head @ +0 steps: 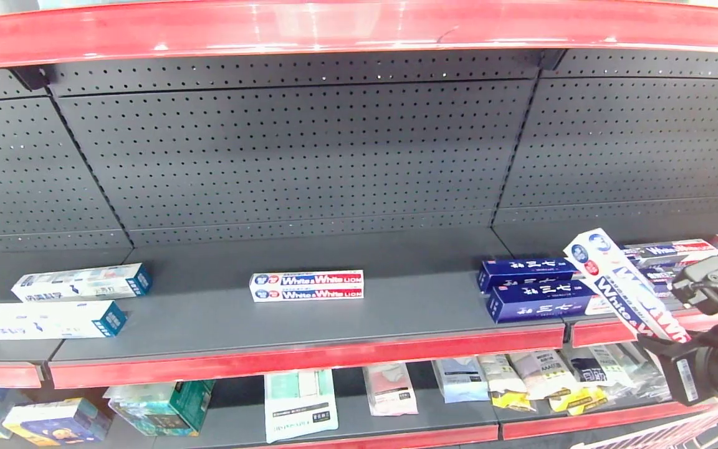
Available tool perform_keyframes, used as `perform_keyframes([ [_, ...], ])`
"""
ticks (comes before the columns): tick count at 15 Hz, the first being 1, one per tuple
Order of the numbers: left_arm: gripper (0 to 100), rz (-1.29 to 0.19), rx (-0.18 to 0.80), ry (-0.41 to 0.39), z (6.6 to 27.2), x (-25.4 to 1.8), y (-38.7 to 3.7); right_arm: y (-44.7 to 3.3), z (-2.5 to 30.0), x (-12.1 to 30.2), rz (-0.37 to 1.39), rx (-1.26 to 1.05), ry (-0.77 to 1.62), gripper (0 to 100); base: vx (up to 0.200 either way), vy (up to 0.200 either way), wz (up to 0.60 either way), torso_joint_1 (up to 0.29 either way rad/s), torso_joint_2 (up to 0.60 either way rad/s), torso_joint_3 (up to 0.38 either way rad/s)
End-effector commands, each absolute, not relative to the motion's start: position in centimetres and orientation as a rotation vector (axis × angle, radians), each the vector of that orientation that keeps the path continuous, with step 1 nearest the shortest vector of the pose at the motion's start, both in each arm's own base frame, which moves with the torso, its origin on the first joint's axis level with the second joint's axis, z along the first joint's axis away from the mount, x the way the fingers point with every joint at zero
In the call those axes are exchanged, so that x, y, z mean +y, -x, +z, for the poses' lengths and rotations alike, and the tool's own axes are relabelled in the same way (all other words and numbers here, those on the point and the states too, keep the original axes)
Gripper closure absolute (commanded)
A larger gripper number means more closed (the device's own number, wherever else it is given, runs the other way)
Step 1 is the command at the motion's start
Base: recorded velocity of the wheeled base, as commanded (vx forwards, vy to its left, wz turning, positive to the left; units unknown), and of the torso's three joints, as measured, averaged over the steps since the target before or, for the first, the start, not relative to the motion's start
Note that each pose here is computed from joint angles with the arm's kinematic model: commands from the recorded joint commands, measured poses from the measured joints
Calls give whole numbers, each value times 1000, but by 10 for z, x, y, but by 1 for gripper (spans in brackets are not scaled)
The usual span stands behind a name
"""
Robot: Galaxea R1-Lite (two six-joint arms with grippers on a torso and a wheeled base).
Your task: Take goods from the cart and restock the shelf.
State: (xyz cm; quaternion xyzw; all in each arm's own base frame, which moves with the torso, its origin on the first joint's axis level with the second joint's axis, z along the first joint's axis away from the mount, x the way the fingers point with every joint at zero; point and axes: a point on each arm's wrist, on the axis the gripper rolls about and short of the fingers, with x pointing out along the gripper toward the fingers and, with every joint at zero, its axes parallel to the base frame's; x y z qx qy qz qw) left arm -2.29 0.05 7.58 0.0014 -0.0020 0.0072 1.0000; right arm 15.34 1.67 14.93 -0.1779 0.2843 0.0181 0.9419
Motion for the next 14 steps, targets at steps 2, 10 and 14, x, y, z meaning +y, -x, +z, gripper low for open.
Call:
perform_keyframes([
  [2,0,12,11,-3,76,0,22,-132,158,13,21,494,347,100,0,0,0,0,0,0],
  [10,0,17,94,169,229,0,-41,-98,160,11,72,382,240,100,0,0,0,0,0,0],
  [14,0,6,372,130,190,-5,-128,-93,166,9,40,344,230,100,0,0,0,0,0,0],
])
